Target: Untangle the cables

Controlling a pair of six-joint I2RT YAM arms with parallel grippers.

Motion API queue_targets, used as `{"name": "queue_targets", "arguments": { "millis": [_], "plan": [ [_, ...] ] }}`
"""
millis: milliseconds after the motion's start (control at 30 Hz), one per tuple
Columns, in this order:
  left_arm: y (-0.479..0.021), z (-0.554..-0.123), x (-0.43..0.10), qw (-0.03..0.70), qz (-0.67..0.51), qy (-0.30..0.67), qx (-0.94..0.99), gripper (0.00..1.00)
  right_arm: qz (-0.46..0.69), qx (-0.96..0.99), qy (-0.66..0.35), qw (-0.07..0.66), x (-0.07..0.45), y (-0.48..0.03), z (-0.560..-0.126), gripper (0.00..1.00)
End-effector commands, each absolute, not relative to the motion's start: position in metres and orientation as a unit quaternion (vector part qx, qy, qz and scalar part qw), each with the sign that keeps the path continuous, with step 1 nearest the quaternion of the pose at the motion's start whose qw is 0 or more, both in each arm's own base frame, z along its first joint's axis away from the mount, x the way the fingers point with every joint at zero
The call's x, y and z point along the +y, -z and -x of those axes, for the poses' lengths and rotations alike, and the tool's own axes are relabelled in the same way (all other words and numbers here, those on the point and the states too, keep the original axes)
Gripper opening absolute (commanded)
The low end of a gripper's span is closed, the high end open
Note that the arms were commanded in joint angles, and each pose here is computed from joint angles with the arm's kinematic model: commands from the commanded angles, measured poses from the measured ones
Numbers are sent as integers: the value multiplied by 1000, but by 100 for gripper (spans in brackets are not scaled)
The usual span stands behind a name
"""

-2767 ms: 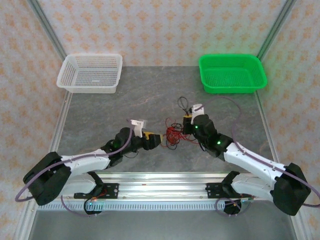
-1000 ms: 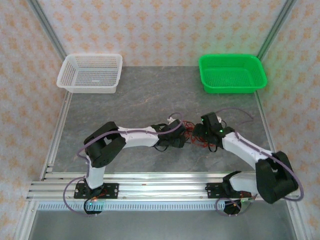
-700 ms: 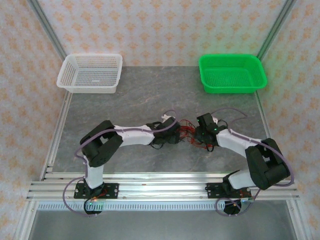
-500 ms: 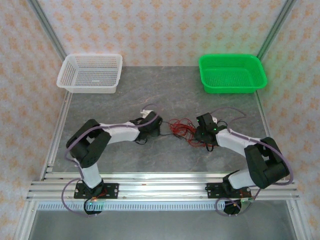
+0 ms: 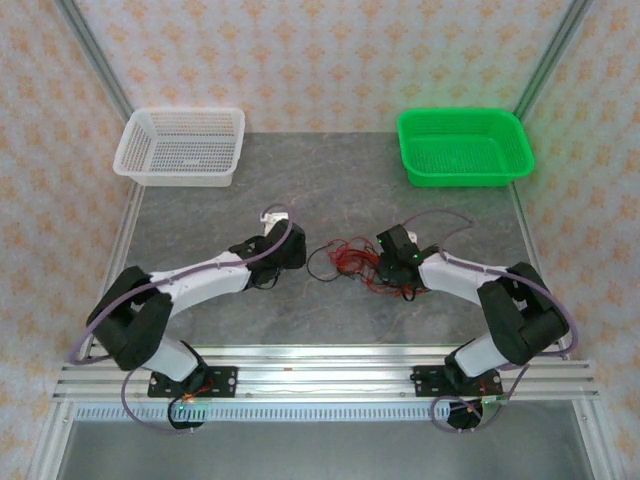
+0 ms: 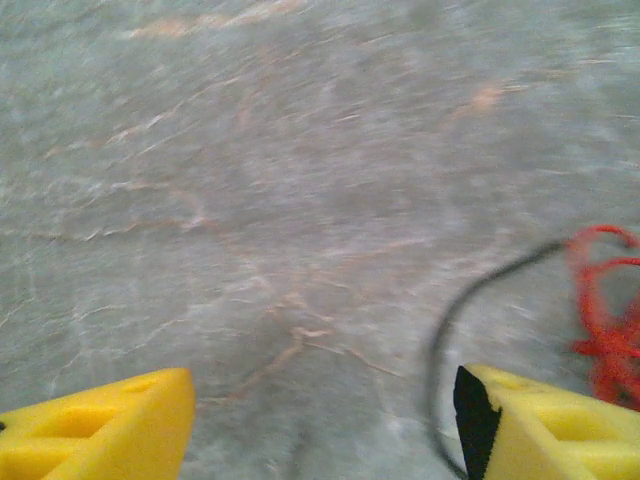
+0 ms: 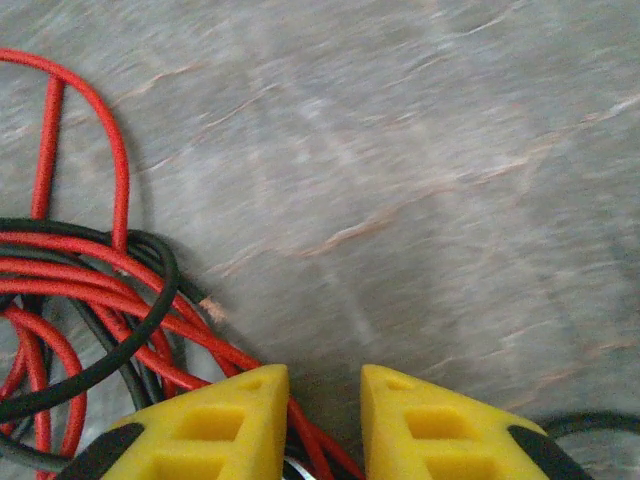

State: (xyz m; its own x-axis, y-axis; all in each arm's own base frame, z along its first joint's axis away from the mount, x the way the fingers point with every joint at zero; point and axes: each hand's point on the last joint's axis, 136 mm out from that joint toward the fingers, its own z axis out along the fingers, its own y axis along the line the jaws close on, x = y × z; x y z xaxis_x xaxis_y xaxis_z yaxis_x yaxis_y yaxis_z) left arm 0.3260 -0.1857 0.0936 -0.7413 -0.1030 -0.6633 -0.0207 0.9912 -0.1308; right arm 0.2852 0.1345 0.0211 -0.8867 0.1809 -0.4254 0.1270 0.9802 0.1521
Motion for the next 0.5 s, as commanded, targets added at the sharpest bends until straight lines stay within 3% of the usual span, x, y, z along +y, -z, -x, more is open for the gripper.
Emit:
{"name": "queue_targets", "arguments": {
  "millis": [0,100,300,467],
  "plan": [
    [-125,-316,-216,380,-38,81,921,74,-57,967,-97,230,150,-44,-286,28],
    [-134,-307,-239,380,-77,97,917,77,-54,961,-111,247,153,-64,-289,34],
    [-106,-309,-254,353,-87,89,927,80,-68,951,-142,268,156,-91,-288,59],
    [-80,-314,-270,335,-94,102,932,80,-76,950,-146,265,153,-89,-282,64]
  ]
}}
